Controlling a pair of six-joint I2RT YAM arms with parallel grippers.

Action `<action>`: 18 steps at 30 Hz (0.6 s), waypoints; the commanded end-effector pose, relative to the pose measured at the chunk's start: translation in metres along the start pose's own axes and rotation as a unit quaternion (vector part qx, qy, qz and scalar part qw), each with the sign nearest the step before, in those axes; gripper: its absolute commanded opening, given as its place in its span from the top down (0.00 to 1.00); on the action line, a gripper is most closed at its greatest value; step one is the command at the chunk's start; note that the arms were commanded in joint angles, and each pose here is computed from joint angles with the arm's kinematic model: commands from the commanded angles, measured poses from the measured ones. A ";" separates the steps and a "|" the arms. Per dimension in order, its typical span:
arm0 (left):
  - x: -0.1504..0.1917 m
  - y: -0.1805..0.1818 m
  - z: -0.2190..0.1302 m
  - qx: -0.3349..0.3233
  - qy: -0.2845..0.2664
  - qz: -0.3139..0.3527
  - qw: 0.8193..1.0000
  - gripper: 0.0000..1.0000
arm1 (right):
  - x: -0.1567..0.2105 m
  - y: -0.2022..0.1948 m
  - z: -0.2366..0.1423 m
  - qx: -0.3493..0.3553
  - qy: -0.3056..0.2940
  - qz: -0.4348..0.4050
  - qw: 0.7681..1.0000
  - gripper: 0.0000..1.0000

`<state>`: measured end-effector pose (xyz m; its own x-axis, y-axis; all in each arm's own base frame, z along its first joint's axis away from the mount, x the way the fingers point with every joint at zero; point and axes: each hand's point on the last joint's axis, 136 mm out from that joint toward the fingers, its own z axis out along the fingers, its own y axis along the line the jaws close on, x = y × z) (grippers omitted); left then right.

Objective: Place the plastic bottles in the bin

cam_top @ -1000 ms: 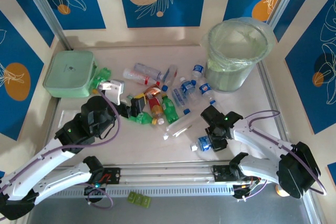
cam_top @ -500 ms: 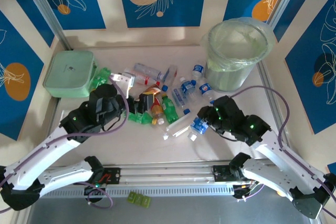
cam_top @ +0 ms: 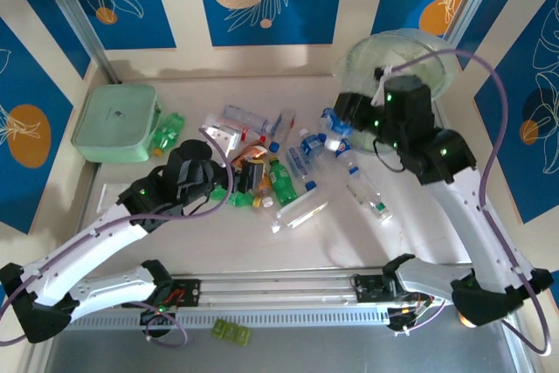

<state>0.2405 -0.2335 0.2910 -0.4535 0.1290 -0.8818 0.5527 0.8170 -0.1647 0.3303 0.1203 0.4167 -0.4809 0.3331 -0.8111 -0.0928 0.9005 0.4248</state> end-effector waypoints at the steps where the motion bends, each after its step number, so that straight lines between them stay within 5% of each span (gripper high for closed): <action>1: -0.006 -0.005 0.001 0.010 -0.016 0.014 1.000 0.06 | -0.052 -0.022 0.015 0.035 -0.048 -0.037 0.998 0.52; 8: -0.003 -0.001 0.001 -0.001 -0.019 0.023 1.000 0.06 | -0.110 -0.095 0.058 0.142 -0.074 0.006 0.987 0.53; 18: -0.003 0.000 0.001 -0.003 -0.022 0.025 0.999 0.06 | -0.076 -0.167 0.120 0.212 0.023 0.040 0.976 0.53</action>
<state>0.2430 -0.2343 0.2845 -0.4337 0.1551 -0.8876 0.5622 0.8164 -0.1321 0.4887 -0.0209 0.3691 -0.4691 0.3996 -0.7875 0.3071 0.9099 0.2788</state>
